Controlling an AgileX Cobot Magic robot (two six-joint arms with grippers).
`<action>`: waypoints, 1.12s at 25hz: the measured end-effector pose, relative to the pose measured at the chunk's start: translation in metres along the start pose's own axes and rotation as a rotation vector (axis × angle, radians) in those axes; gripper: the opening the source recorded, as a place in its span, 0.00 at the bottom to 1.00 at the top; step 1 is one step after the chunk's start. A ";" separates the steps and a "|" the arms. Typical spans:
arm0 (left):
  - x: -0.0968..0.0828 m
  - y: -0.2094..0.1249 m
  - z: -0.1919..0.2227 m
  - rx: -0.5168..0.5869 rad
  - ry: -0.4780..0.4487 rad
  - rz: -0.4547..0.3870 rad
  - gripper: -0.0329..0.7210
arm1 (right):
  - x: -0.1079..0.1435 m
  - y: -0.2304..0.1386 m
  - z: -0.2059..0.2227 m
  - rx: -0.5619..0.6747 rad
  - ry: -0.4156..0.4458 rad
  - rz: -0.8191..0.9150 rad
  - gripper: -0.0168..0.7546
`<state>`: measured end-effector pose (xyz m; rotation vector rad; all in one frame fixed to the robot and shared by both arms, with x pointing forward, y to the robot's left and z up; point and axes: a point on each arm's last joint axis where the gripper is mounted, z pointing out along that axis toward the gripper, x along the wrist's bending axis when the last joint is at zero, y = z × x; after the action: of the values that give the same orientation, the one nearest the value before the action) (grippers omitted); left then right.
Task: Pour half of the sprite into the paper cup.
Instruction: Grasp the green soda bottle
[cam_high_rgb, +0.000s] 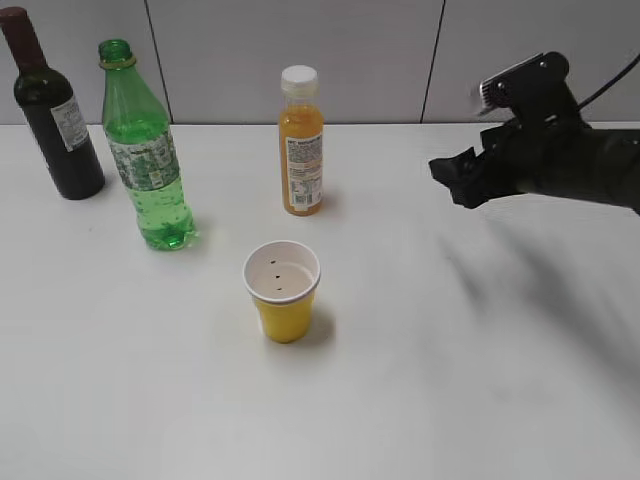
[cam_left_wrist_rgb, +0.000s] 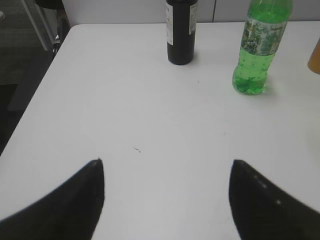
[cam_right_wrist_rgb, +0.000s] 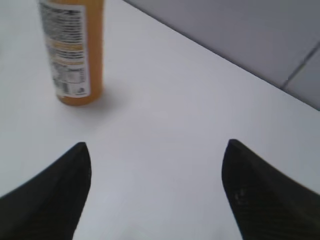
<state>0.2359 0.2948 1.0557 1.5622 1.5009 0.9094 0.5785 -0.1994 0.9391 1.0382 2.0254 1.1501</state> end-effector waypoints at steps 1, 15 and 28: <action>0.000 0.000 0.000 0.000 0.000 0.000 0.82 | -0.004 0.003 -0.002 0.027 -0.032 0.018 0.82; 0.000 0.000 0.000 0.000 0.000 0.000 0.82 | -0.051 0.081 -0.022 0.421 -0.328 0.305 0.79; 0.000 0.000 0.000 0.000 0.000 0.000 0.82 | -0.067 0.103 -0.045 0.745 -0.214 0.449 0.79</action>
<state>0.2359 0.2948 1.0557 1.5622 1.5009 0.9094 0.6135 -0.2415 1.0576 1.9594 2.1351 0.4069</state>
